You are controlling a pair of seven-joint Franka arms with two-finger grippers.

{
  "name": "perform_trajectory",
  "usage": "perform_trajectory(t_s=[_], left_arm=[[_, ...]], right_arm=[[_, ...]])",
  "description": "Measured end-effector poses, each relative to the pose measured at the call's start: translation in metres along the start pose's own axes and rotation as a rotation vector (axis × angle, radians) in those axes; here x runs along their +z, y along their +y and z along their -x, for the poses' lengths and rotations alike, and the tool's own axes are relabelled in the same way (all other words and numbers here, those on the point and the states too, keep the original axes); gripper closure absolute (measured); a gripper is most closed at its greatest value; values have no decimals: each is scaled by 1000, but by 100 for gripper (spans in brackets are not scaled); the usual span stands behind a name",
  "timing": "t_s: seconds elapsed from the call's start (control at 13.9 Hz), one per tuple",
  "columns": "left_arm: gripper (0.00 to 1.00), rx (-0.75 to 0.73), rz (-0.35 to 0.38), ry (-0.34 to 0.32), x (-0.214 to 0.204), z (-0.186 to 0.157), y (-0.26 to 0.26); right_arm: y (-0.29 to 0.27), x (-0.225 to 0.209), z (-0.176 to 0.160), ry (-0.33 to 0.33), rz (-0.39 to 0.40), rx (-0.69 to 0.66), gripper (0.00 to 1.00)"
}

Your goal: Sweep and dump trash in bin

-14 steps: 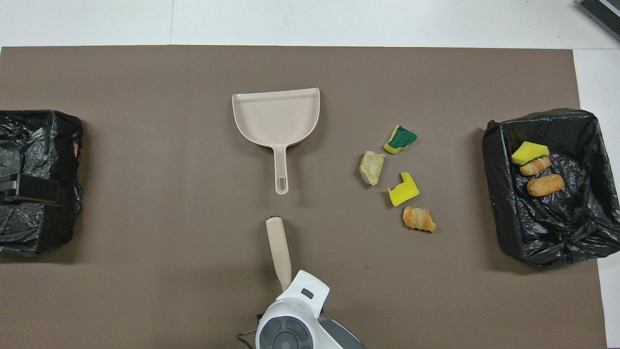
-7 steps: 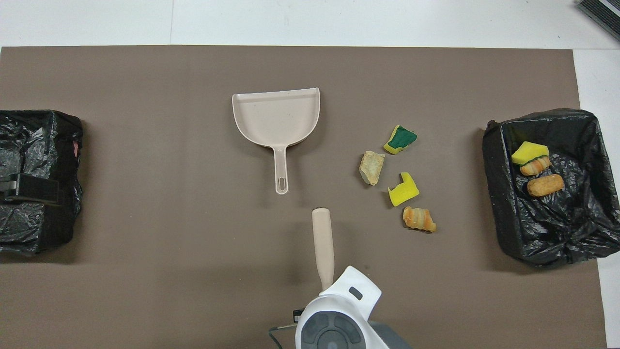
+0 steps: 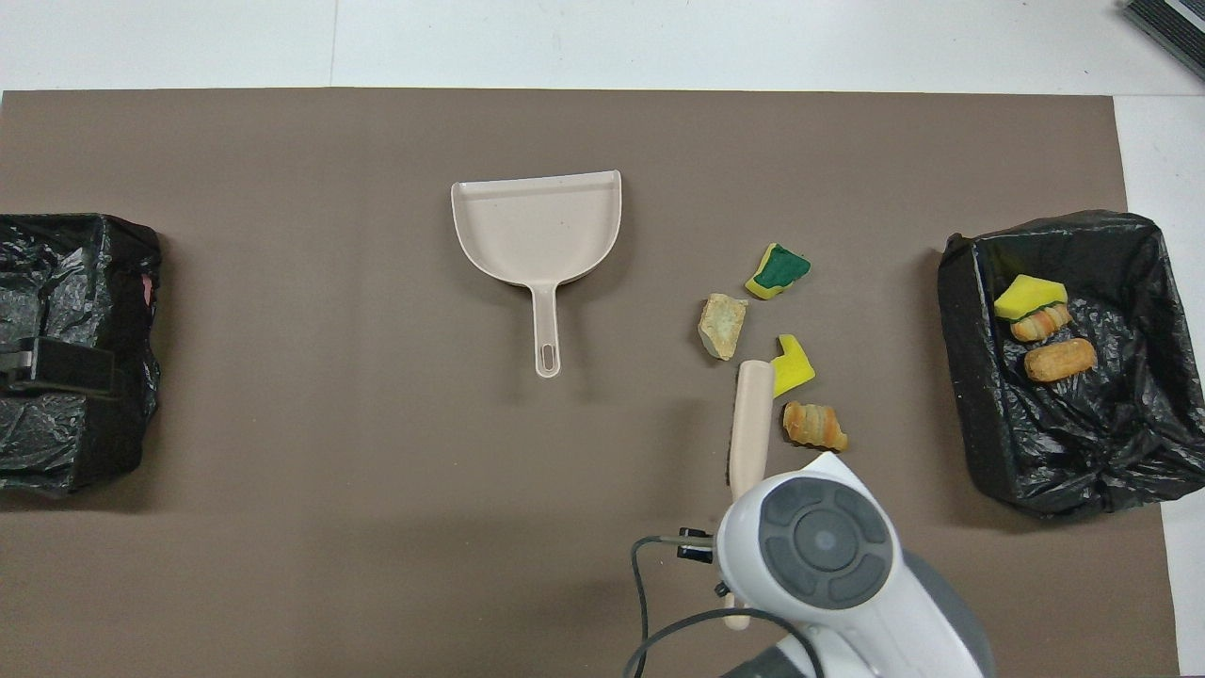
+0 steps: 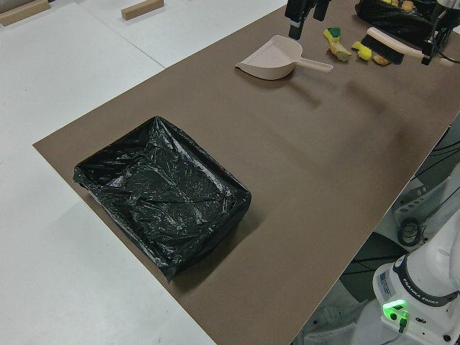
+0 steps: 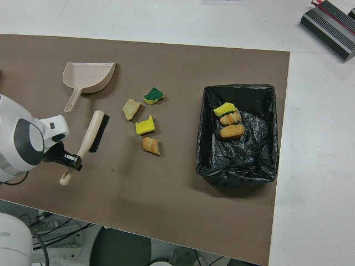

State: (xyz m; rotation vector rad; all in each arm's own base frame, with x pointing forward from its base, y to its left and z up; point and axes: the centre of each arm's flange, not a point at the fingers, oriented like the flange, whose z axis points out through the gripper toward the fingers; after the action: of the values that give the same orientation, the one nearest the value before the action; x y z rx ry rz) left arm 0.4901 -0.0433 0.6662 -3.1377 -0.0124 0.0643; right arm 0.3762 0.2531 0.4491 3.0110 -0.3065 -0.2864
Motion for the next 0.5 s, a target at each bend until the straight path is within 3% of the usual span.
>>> perform_trajectory(t_s=[0.36,0.5], left_arm=[[0,0,0,0,0,0,0],[0,7,0,-4,0,1,4]], right_arm=[[79,26,-48,-59,57,179,74],[102,38,-52,-90,95,217,74]])
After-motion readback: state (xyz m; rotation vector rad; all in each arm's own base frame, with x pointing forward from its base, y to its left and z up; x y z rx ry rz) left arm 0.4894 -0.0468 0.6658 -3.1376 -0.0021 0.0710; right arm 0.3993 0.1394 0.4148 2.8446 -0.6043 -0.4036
